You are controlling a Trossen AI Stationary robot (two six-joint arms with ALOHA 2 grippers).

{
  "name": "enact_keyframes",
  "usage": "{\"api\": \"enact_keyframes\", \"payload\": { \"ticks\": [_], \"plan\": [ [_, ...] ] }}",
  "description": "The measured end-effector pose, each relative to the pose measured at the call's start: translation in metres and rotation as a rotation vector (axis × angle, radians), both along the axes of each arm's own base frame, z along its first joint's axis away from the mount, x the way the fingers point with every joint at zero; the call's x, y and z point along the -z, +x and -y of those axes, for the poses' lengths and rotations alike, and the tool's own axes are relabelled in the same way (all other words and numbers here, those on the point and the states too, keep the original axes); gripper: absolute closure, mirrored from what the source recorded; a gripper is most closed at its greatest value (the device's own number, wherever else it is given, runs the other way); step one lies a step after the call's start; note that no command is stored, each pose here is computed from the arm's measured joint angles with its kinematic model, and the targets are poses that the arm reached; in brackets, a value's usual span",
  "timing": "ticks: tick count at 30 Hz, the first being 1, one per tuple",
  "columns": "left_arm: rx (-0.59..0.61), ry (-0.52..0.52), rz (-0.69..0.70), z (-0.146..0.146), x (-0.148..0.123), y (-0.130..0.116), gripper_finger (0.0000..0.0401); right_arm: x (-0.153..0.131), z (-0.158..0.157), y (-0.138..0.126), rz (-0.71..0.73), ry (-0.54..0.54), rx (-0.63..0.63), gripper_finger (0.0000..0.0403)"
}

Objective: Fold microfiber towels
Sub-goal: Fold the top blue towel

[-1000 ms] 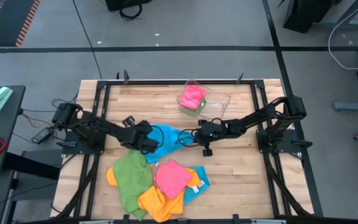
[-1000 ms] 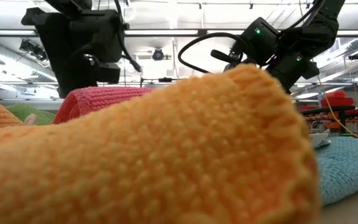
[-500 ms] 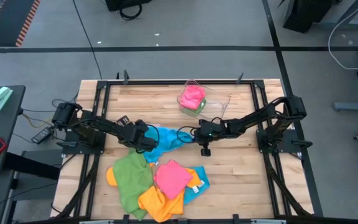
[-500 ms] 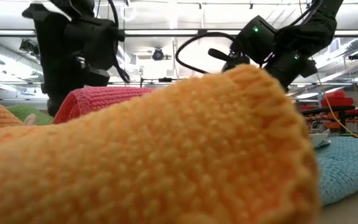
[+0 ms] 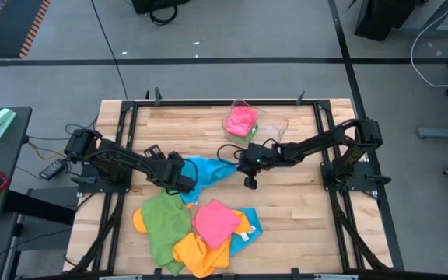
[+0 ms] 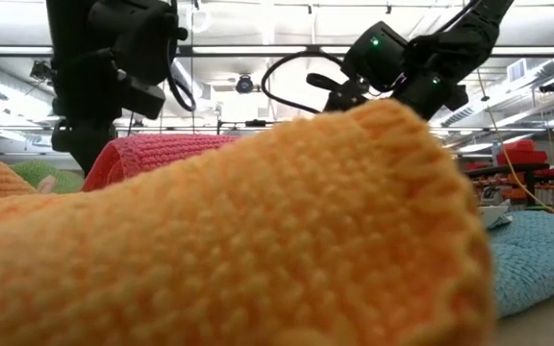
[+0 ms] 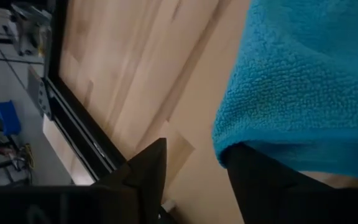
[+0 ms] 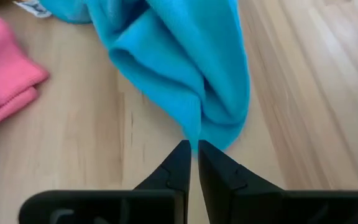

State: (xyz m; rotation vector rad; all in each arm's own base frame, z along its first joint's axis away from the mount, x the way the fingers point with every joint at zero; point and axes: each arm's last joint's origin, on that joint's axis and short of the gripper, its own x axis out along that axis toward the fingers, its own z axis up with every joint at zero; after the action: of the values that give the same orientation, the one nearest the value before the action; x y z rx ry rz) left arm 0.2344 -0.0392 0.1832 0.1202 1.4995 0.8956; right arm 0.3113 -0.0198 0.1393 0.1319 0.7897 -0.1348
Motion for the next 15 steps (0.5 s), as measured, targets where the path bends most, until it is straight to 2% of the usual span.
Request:
{"api": "enact_keyframes", "payload": {
  "ticks": [5,9,15],
  "plan": [
    [0.017,-0.001,0.009,0.0017,0.0004,0.0010,0.0219,-0.0001,0.0054,-0.0005,-0.016,0.004,0.019,0.0365],
    [0.060,-0.020,0.030,0.0027,0.0019,0.0056,0.0179,-0.0002,0.0055,-0.0005,-0.017,-0.005,0.005,0.0365],
    [0.045,-0.084,0.049,0.0091,0.0035,0.0061,0.0120,-0.0002,0.0054,-0.0005,-0.017,-0.002,-0.004,0.0365]
  ]
}}
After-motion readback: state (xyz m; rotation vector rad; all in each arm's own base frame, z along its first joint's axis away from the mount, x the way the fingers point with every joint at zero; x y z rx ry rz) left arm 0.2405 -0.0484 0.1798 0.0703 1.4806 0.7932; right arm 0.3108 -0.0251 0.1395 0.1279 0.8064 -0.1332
